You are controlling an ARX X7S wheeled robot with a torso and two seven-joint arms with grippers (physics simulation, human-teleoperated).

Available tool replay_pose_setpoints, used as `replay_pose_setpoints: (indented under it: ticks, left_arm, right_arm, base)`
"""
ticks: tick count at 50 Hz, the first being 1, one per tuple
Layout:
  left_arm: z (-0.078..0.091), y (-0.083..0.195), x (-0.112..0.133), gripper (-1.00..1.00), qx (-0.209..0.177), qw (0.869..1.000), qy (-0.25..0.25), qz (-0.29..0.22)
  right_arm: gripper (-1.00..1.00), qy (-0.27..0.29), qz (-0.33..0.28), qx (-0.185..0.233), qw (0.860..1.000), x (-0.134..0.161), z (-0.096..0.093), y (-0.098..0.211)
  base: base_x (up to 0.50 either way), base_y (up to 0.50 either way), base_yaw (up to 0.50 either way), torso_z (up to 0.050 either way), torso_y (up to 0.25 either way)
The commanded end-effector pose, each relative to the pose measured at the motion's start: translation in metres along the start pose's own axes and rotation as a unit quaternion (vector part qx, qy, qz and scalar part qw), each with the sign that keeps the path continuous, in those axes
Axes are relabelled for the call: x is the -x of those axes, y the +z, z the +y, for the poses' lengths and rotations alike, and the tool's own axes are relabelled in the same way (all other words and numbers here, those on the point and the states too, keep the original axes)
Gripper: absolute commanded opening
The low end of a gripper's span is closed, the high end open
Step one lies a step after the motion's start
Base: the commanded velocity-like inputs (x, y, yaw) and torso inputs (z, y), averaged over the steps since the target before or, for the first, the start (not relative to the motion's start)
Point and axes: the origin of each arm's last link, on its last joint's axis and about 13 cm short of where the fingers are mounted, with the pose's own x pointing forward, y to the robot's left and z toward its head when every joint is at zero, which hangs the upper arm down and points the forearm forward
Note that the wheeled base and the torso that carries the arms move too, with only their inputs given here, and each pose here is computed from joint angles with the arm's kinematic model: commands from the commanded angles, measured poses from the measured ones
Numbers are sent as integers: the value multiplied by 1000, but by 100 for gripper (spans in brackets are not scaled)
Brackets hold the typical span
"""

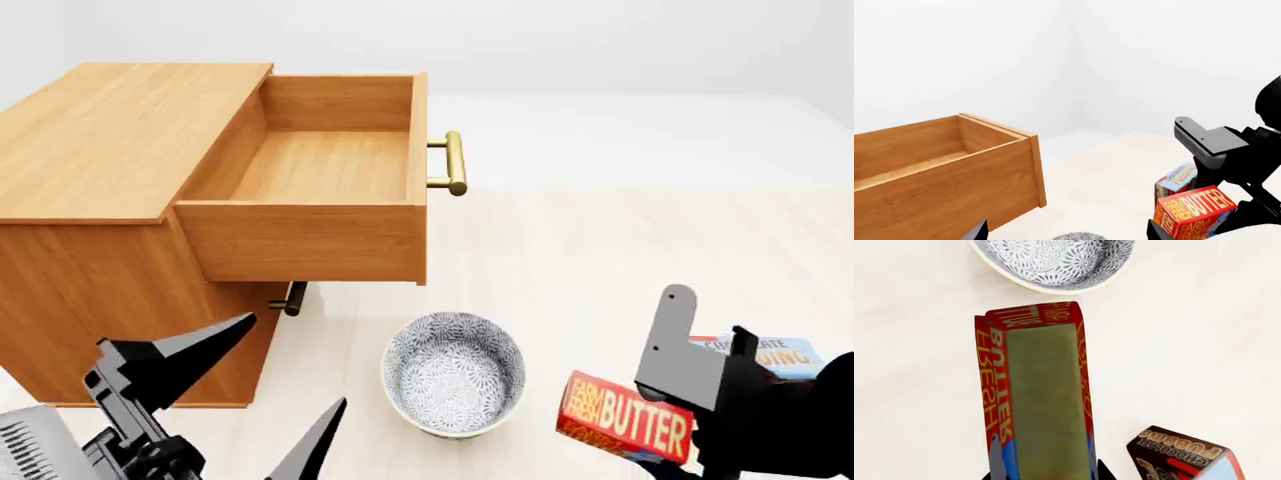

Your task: Put the butter at the back in the top drawer of the cabinet and close it.

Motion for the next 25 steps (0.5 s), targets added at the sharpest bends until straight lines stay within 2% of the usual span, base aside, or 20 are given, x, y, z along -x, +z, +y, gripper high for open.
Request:
replay_pose_setpoints:
  ticks: [1,9,16,25]
  left_arm:
    - [17,19,-16,100,-37,998,-37,43]
    - [37,41,-34,100,-43,987,-119,100]
    - [51,52,-44,100,-32,955,-236,178]
    - [60,54,-58,100,-77,917,-298,255]
  right_arm:
    - [-100,-49,-6,50,998,38,4,20]
    - [-100,-55,5,67,996,45,6,30]
    - [-100,-58,11,86,995,48,6,42]
    - [-100,-57,8,121,991,54,13,59]
  base:
    - [0,0,0,0,0]
    - [0,0,0,0,0]
    - [0,0,0,0,1]
    - [0,0,0,0,0]
